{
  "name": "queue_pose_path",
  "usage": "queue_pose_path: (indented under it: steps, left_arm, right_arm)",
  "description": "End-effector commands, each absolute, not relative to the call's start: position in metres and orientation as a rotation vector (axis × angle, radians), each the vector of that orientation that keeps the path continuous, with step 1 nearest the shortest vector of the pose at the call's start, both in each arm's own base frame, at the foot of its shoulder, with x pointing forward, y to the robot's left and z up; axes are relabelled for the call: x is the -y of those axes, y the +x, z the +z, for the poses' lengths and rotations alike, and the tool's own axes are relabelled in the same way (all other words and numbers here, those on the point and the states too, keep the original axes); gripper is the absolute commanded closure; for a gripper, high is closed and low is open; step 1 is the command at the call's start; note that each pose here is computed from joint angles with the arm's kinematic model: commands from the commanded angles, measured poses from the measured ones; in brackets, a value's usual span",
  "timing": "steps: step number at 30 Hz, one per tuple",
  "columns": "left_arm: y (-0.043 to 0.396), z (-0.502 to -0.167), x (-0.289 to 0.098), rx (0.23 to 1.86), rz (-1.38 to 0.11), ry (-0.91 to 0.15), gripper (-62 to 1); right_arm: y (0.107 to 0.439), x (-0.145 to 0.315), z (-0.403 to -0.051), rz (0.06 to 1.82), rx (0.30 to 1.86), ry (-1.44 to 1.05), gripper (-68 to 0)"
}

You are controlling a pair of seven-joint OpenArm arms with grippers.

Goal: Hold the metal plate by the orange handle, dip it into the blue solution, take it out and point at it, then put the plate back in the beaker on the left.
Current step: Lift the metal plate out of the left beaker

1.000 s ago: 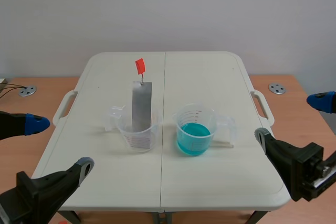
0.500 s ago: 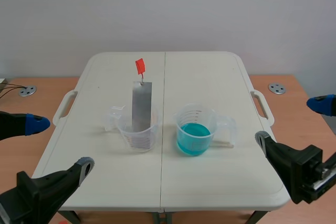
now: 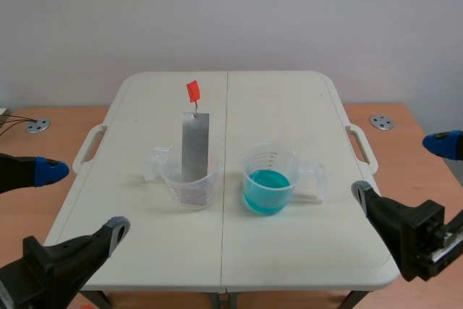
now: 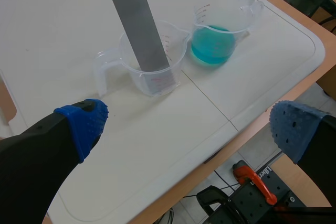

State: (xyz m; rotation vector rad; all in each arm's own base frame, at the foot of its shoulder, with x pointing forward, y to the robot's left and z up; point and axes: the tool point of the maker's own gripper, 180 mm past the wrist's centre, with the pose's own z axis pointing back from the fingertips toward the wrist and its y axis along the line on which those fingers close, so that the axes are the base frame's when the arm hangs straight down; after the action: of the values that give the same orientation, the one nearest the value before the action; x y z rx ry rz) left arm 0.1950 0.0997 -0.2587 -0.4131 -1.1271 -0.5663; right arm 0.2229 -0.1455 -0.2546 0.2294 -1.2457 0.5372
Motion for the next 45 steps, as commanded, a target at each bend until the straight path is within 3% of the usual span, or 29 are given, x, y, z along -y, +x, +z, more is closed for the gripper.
queue_pose_path:
  steps: [1, 6, 7, 10, 11, 23, 32, 45]
  left_arm:
    - [0.197, -0.253, -0.099, 1.152, -0.56, -0.42, -62.3]
    - [0.197, -0.253, -0.099, 1.152, -0.56, -0.42, -61.6]
    - [0.197, -0.253, -0.099, 1.152, -0.56, -0.42, -49.8]
    - [0.195, -0.254, -0.099, 1.15, -0.575, -0.412, -6.2]
    - [0.192, -0.256, -0.099, 1.144, -0.579, -0.411, 0.0]
    - [0.149, -0.283, -0.111, 0.996, -0.568, -0.395, -1.9]
    - [0.076, -0.331, -0.145, 0.694, -0.653, -0.274, -1.9]
    - [-0.003, -0.39, -0.2, 0.433, -0.535, -0.23, -1.9]
  right_arm:
    - [0.224, 0.144, -0.248, 0.54, 1.268, 0.236, -66.3]
    - [0.224, 0.144, -0.248, 0.54, 1.268, 0.236, -66.3]
    - [0.224, 0.144, -0.248, 0.54, 1.268, 0.236, -66.3]
    - [0.224, 0.144, -0.248, 0.539, 1.27, 0.235, -66.3]
    - [0.224, 0.144, -0.248, 0.539, 1.269, 0.236, -66.3]
    - [0.225, 0.144, -0.248, 0.537, 1.27, 0.233, -66.3]
    - [0.232, 0.143, -0.24, 0.528, 1.305, 0.243, -66.3]
    - [0.258, 0.116, -0.224, 0.557, 1.363, 0.311, -66.3]
